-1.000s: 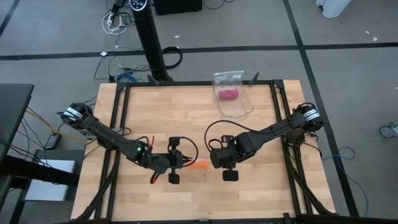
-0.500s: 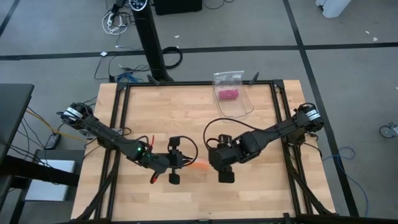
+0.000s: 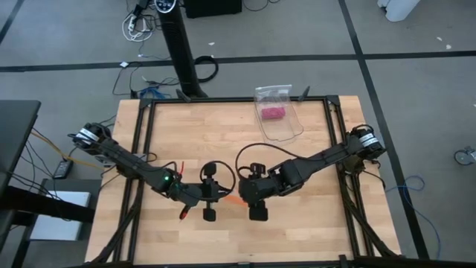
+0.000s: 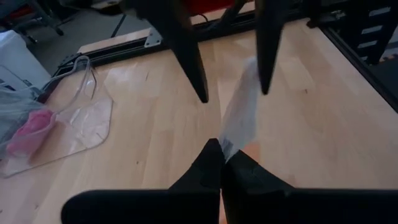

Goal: Roll bandage
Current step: Put the transparent zip bag into the transparent bin

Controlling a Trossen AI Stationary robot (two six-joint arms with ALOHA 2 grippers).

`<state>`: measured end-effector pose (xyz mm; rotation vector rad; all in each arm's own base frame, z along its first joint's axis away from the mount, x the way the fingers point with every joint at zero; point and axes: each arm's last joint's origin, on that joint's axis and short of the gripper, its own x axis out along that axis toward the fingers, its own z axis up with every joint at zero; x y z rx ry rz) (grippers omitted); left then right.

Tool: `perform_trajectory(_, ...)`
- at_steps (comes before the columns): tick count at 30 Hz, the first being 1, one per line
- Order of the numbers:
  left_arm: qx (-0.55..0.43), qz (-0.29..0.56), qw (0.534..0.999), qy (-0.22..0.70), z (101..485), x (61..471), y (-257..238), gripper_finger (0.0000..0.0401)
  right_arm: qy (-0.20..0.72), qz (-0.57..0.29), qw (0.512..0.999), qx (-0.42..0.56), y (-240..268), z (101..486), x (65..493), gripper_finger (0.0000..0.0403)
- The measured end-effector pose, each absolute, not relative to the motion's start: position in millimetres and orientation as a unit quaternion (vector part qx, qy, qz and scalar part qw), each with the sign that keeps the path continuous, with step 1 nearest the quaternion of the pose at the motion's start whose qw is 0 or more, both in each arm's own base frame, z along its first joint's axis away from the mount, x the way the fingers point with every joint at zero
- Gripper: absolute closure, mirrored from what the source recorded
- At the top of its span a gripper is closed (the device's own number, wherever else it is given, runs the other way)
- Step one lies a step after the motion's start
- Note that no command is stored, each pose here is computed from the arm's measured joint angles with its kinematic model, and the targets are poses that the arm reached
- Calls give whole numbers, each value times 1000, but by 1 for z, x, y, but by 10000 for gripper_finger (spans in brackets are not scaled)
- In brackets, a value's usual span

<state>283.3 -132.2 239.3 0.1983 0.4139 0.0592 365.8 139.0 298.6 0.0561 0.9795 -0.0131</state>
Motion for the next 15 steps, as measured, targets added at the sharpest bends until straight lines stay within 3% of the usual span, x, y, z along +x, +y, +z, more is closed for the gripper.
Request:
perform_trajectory(4, 93, 32, 975, 200, 240, 284, -131, 400, 470, -19, 882, 30, 138, 299, 365, 269)
perform_trajectory(9, 84, 34, 976, 198, 241, 285, -131, 400, 466, -43, 884, 11, 136, 298, 365, 382)
perform_trajectory(15, 52, 36, 977, 203, 240, 285, -130, 390, 485, -62, 872, -31, 133, 300, 359, 395)
